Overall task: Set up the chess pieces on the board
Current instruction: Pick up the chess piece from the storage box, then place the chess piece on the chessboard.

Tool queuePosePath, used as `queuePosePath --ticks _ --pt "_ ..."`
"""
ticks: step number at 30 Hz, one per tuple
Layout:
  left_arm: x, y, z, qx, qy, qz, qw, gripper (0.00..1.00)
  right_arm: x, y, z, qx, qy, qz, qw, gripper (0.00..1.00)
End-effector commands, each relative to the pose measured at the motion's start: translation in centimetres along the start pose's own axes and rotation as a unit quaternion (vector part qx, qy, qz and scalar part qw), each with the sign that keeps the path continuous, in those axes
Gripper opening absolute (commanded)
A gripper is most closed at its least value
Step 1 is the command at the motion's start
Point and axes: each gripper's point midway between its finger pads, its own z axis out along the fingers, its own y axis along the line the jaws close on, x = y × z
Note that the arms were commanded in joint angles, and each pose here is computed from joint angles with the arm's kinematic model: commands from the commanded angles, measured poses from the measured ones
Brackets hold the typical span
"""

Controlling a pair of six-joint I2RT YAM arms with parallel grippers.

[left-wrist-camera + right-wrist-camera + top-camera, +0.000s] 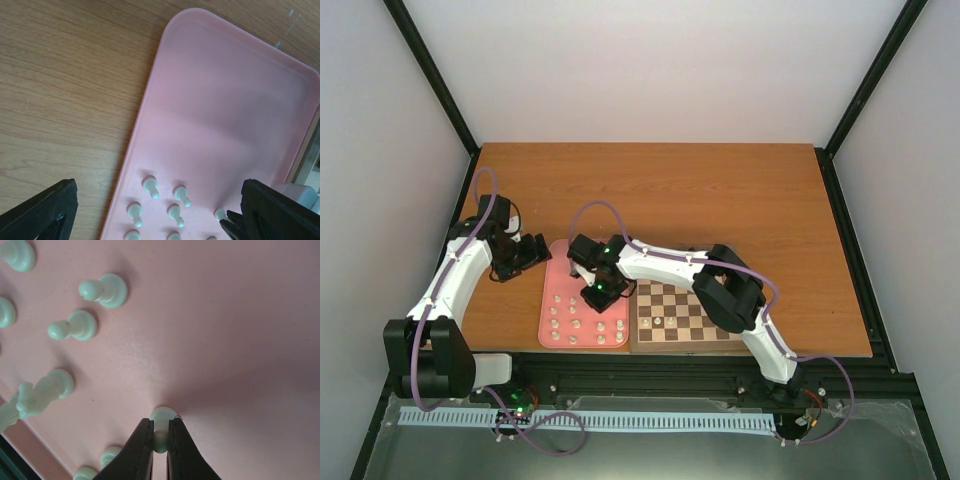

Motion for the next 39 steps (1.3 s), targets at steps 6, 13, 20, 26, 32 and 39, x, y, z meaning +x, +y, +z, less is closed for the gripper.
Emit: queuePosePath --ticks 6,13,20,26,32,39 --pt "-1.3 -0.5 -0.8 0.006 -0.023 -0.002 1.0 1.0 -2.1 -1.5 -8.3 0.039 -0.09 0.029 0.995 0.03" --pt "-1.3 -0.5 -0.8 0.005 -0.023 -0.002 1.0 1.0 2.4 -4.7 -11.7 0.064 -0.092 0.089 0.99 0.03" --pt "-1.1 -0.4 -0.7 0.006 -0.023 -0.002 1.0 1.0 10.0 -8.4 -12.3 0.082 -0.069 0.169 0.98 0.03" --pt "-1.2 -0.5 -0.5 0.008 -0.02 -0.002 1.0 1.0 14.0 -9.1 -11.8 0.095 -0.05 0.2 0.974 0.03" --pt "-1.1 -0.5 -0.4 0.007 -0.017 -0.003 1.0 1.0 16.9 -9.4 -10.8 0.098 -0.024 0.215 0.971 0.03" --pt "-1.1 -0.5 -0.3 0.008 -0.016 -0.004 1.0 1.0 17.5 -9.2 -9.6 0.083 -0.015 0.218 0.972 0.03"
